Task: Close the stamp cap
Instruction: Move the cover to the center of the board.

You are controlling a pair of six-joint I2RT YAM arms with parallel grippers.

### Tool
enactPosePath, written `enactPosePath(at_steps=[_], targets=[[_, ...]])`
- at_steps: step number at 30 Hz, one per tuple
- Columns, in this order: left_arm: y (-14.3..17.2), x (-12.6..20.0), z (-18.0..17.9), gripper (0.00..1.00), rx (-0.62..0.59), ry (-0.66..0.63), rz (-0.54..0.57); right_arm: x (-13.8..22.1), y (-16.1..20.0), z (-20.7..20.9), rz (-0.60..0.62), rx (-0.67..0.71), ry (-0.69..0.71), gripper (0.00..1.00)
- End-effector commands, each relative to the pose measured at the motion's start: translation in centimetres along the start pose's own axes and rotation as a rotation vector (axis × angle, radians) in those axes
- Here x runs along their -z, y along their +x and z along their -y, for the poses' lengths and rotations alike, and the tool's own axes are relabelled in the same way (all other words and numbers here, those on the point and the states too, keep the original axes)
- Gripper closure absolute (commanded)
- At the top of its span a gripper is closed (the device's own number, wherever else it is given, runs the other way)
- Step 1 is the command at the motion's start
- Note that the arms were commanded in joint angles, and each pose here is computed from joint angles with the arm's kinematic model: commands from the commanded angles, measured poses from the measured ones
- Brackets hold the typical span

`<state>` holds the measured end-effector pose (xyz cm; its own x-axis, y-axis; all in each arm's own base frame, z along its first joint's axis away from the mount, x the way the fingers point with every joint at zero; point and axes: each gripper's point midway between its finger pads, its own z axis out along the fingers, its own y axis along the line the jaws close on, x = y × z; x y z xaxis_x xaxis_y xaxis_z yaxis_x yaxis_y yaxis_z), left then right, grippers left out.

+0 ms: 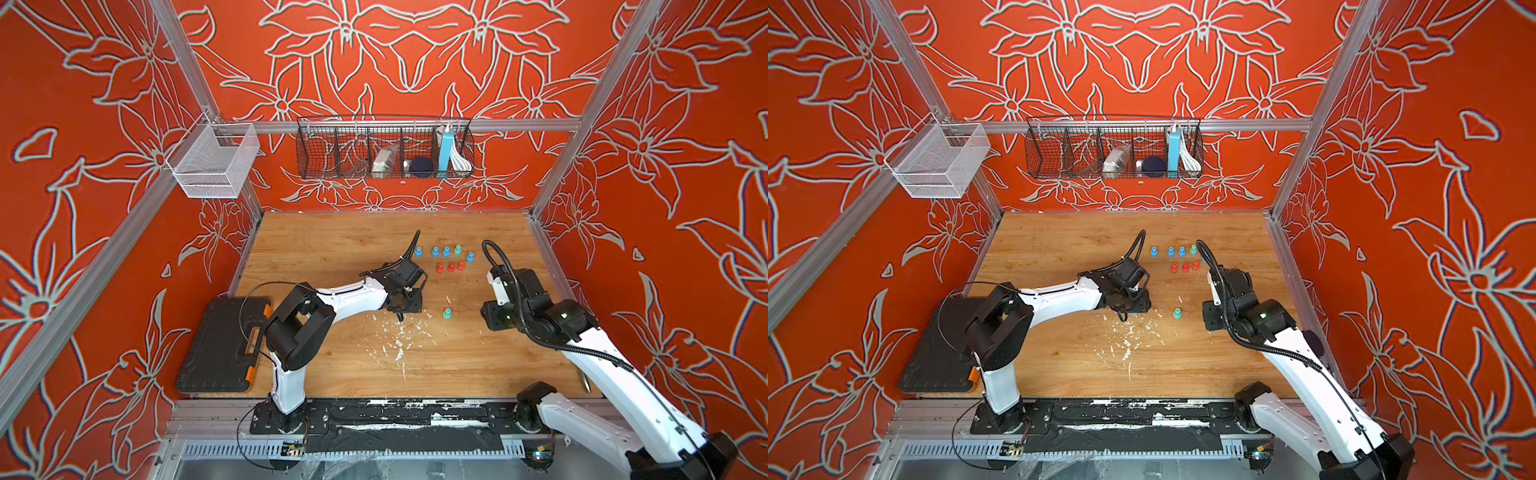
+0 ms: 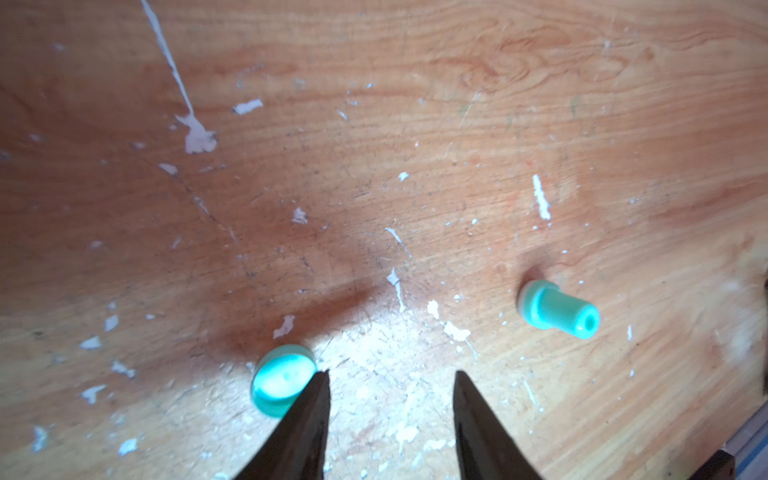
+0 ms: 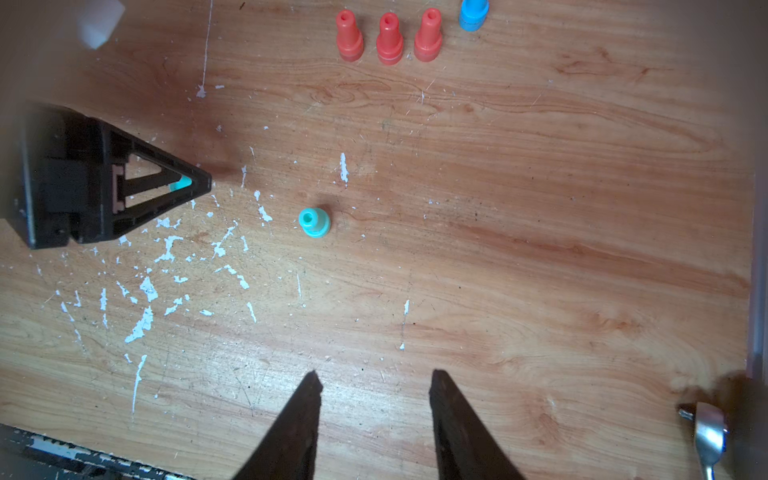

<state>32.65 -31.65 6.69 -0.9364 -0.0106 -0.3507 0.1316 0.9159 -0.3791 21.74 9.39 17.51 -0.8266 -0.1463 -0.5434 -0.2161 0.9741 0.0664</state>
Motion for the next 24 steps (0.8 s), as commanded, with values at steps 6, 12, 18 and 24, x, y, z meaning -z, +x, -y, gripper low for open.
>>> enactPosePath(at_steps=[6, 12, 18, 24], targets=[[-1.2, 8.5, -1.5, 0.51, -0.080, -0.025, 0.099, -0.2, 0.1, 0.2, 0.004, -0.013, 0.014, 0.54], [1.3, 14.3, -8.0, 0.51, -0.088, -0.115, 0.087, -0.3, 0.2, 0.1, -0.002, -0.013, 0.010, 0.54], [4.1, 20.5, -13.3, 0.51, -0.071, -0.183, 0.140, -1.0, 0.5, -0.1, -0.040, -0.007, 0.006, 0.54], [5.5, 23.1, -15.0, 0.49, -0.053, -0.151, 0.282, -1.6, 0.9, 0.1, -0.070, -0.007, 0.024, 0.53]])
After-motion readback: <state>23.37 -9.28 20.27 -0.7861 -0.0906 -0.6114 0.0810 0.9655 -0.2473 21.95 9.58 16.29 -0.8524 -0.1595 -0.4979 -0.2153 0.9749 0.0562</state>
